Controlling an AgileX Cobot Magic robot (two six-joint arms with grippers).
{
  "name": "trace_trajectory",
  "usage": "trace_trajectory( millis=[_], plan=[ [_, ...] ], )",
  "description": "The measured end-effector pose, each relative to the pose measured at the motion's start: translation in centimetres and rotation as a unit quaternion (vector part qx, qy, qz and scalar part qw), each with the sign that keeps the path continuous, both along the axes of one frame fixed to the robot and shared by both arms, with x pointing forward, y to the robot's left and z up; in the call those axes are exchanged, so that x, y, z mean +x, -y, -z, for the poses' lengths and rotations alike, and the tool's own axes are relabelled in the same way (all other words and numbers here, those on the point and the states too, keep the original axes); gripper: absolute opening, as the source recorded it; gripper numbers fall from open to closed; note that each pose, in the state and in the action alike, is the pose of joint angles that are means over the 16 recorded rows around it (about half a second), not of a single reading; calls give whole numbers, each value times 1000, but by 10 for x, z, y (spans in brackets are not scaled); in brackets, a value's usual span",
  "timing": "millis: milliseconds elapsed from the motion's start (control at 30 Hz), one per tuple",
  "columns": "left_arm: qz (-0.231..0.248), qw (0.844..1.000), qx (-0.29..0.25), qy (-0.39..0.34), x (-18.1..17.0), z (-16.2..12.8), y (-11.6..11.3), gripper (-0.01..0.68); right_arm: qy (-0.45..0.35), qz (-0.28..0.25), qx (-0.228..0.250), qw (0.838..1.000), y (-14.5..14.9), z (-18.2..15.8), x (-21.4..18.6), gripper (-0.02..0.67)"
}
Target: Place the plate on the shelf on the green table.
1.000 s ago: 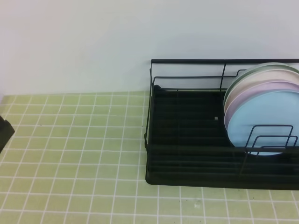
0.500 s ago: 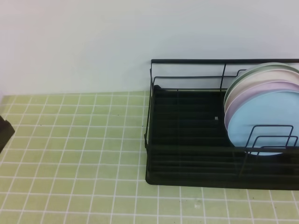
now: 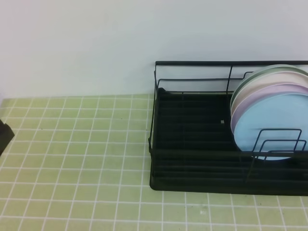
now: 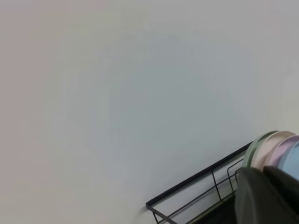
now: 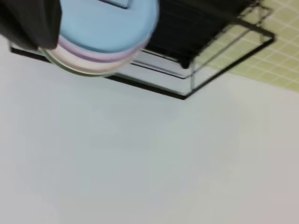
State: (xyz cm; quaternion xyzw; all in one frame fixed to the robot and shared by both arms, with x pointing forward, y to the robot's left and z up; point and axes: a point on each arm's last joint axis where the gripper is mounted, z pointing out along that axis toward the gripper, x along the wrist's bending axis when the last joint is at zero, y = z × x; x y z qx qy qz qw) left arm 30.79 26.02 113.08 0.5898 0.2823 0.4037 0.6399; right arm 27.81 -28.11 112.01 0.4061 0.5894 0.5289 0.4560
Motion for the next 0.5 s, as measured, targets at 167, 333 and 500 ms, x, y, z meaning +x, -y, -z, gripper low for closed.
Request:
trace_trajectory(
  millis=[167, 333, 500],
  plan=[
    [-60, 998, -2, 5, 2, -1, -10, 0, -12, 40, -23, 999, 5, 27, 8, 0],
    [-144, 990, -4, 11, 4, -2, -24, 0, -12, 86, -34, 996, 11, 62, 16, 0],
    [-228, 974, -4, 11, 5, -2, -37, 0, -3, 109, -37, 993, 15, 99, 19, 0]
  ],
)
